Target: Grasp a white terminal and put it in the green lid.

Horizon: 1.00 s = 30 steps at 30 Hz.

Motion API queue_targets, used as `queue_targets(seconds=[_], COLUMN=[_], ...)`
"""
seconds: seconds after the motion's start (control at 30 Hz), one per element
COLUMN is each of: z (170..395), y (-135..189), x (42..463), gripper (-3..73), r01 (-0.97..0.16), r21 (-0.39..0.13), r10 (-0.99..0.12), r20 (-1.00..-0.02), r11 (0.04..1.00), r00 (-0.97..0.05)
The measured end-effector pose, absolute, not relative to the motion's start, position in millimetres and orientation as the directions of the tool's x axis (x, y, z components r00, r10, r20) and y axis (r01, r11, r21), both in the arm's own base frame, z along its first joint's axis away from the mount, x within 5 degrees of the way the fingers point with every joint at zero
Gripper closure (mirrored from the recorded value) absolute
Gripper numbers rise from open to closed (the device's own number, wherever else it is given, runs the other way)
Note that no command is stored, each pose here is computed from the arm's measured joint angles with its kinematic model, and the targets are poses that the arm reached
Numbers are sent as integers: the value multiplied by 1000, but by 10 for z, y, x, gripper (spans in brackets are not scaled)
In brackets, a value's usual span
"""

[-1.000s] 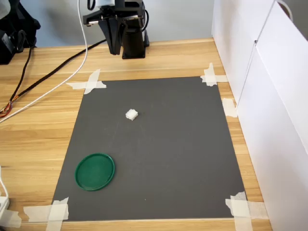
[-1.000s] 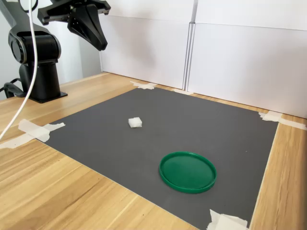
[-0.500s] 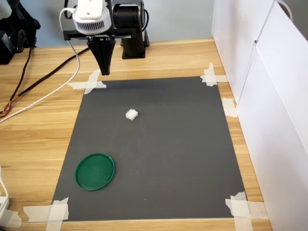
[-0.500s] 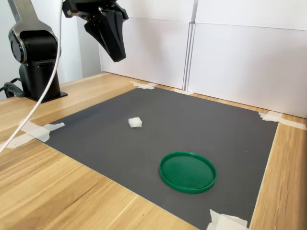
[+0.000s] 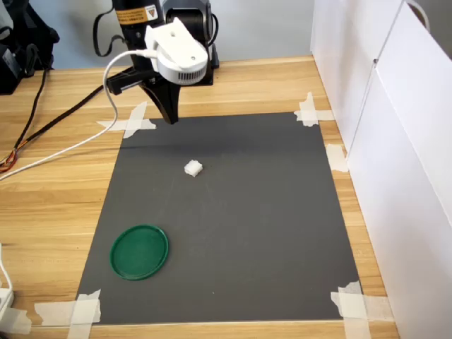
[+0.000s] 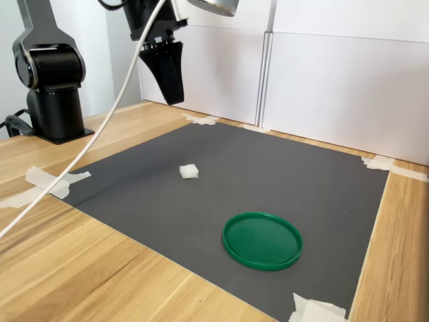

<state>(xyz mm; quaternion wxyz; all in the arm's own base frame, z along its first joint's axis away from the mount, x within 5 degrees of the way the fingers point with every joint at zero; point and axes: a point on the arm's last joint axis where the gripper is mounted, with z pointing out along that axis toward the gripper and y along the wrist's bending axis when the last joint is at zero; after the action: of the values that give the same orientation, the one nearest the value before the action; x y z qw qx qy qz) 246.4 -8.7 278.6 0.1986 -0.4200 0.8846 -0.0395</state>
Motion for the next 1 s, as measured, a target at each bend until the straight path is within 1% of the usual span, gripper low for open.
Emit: queue_targets(seconds=[0.07,0.2,0.27,0.33,0.43,0.47,0.53,0.63,0.73,0.8,0.83,0.9,1.0], z=[2771,2748,2721,2686,2677,2684,2708,2727,2690,2668,2664,2658,2646], y=[-86,-88,-89,-90,-91,-89,-86,-81,-82,-82,-81,-73,-63], x=[2469,2485,2512,2554,2608,2627,2664,2704,2724,2733,2729,2696,2635], gripper=[716,716,716,708,666,638,556,392,201,93,58,8,-11], r01=[-750,-760,-766,-780,-796,-798,-798,-781,-749,-741,-743,-756,-794], r21=[-240,-236,-219,-188,-149,-142,-140,-134,-106,-94,-88,-59,-11], r10=[-781,-790,-790,-795,-801,-801,-800,-780,-744,-734,-735,-744,-778], r20=[-306,-297,-289,-270,-248,-247,-255,-271,-270,-267,-263,-245,-210], r11=[616,605,604,596,587,586,587,611,654,665,664,652,608], r00=[-544,-537,-541,-543,-544,-545,-544,-564,-611,-624,-625,-622,-593])
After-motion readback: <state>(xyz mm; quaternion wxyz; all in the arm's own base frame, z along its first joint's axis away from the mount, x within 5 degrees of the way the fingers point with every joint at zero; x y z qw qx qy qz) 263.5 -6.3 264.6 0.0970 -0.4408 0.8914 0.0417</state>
